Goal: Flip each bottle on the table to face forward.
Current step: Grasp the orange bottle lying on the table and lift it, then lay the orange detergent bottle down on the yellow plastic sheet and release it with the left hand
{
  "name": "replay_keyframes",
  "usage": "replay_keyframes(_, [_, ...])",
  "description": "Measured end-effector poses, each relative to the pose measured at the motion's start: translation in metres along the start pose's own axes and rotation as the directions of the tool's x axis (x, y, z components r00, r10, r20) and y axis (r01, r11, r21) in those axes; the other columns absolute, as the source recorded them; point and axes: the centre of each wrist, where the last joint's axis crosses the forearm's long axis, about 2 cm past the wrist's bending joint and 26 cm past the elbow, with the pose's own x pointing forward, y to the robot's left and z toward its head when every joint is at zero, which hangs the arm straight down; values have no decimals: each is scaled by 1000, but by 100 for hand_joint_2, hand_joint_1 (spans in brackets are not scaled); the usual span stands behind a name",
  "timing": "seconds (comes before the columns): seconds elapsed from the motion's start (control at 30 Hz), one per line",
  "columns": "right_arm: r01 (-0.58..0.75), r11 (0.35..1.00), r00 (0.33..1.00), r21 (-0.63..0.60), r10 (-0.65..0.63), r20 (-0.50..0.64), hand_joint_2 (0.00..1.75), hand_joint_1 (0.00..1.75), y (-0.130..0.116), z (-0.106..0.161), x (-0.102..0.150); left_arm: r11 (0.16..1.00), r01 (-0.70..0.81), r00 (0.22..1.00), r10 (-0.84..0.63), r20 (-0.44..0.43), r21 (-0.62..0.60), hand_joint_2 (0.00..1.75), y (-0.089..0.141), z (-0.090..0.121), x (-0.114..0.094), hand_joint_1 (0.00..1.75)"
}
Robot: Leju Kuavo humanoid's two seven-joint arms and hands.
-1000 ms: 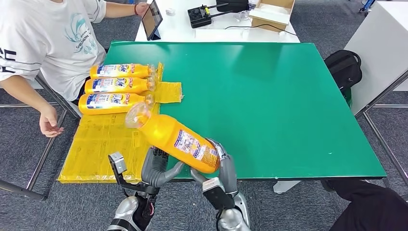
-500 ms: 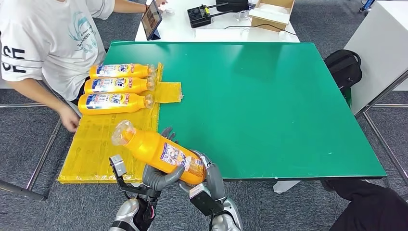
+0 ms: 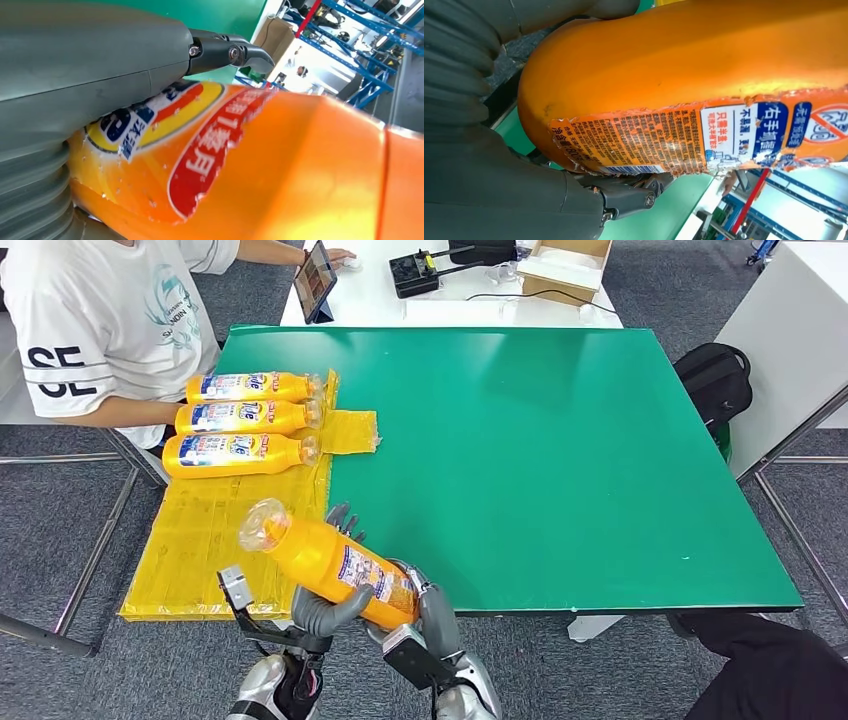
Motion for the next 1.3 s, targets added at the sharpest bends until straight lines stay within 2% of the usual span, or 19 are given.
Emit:
replay_keyframes(0.43, [-4, 1000, 1000, 20, 4, -23, 175, 175, 3, 2, -4, 1000, -19, 1000, 19, -4, 9, 175, 2, 4, -2, 0])
replay_keyframes(0.47, [-4, 1000, 1000, 21, 4, -24, 175, 175, 3, 2, -4, 1000, -19, 1000, 19, -4, 9, 175, 2, 4, -2, 14])
replay_keyframes(0.57, [-4, 1000, 1000, 22, 4, -25, 175, 175, 3, 2, -4, 1000, -24, 1000, 24, -3, 9, 175, 2, 4, -2, 145])
replay_keyframes(0.6, [-4, 1000, 1000, 23, 5, -26, 175, 175, 3, 2, -4, 1000, -29, 1000, 29, -4, 8, 175, 2, 5, -2, 175])
replay_keyframes(0.87, [-3, 1000, 999, 28, 4, -36, 175, 174, 3, 3, -6, 1000, -26, 1000, 26, -12, -7, 175, 1, 8, -6, 175])
replay_keyframes(0.97, [-3, 1000, 999, 30, 5, -40, 175, 144, 4, 3, -6, 1000, -5, 1000, 5, -15, -3, 175, 0, 8, -7, 175])
replay_keyframes(1.0, [-4, 1000, 999, 30, 5, -41, 175, 124, 4, 3, -6, 1000, 3, 1000, -3, -16, -3, 175, 0, 8, -7, 175])
replay_keyframes(1.1, [-9, 1000, 999, 29, 10, -40, 175, 24, 4, 3, -6, 1000, 21, 1000, -21, -22, -2, 175, 0, 6, -8, 175])
replay_keyframes(1.13, [-11, 999, 999, 30, 12, -38, 175, 2, 4, 3, -6, 1000, 26, 999, -26, -24, -3, 175, 0, 6, -8, 175])
replay_keyframes(1.27, [-17, 1000, 999, 25, 18, -37, 0, 0, 4, 3, -6, 999, 44, 999, -45, -29, -20, 175, -1, 1, -8, 175])
replay_keyframes(1.3, [-14, 1000, 999, 19, 15, -40, 0, 0, 4, 3, -6, 999, 49, 998, -50, -30, -22, 175, -2, 0, -8, 175])
